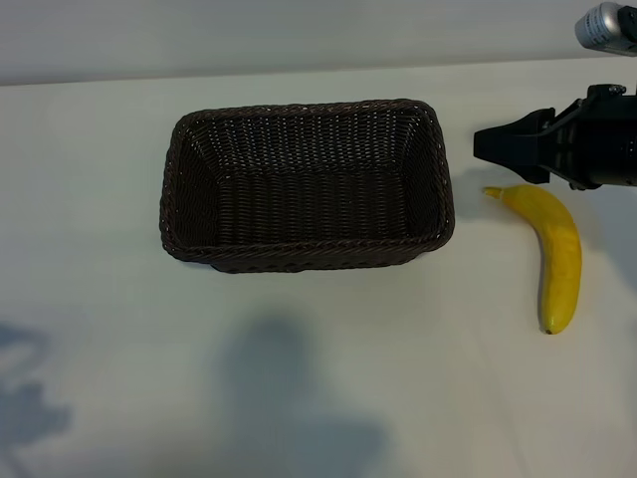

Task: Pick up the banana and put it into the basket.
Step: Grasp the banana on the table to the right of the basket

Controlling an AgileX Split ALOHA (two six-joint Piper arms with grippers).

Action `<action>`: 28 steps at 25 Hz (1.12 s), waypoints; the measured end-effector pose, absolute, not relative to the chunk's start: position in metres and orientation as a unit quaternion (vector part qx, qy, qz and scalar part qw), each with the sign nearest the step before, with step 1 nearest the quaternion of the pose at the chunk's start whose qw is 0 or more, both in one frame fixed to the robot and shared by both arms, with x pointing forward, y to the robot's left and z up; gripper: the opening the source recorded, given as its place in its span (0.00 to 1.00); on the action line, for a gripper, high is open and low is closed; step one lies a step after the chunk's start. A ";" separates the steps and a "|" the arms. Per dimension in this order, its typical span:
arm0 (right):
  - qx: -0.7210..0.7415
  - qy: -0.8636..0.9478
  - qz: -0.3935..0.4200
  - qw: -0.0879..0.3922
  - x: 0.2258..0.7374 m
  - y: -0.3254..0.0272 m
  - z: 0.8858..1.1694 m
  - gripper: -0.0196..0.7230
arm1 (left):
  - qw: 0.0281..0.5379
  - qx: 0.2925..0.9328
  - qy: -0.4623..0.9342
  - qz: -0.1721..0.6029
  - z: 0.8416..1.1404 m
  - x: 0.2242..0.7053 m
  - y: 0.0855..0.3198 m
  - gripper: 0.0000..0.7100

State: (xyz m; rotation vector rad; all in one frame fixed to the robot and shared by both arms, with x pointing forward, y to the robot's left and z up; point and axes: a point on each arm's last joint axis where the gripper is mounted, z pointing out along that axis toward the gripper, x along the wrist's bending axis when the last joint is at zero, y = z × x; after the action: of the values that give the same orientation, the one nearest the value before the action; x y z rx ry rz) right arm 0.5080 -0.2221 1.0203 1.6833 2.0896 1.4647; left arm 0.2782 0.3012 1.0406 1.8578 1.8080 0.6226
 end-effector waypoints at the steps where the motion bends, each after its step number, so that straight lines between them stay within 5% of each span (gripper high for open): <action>1: 0.550 0.683 0.479 0.042 0.508 -0.222 1.020 0.72 | 0.243 0.675 0.657 0.233 1.041 0.275 0.301 0.81; 12: 0.550 0.684 0.478 0.042 0.508 -0.222 1.020 0.72 | 0.349 0.629 0.615 0.324 1.045 0.230 0.306 0.81; 28: 0.545 0.686 0.480 0.035 0.507 -0.221 1.020 0.72 | 0.350 0.631 0.609 0.330 1.045 0.228 0.306 0.81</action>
State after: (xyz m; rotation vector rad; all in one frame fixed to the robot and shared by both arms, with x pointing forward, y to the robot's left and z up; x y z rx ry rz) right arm 0.5068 -0.2209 1.0204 1.6764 2.1094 1.4751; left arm 0.2283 0.3061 1.0447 1.6343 1.5779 0.8539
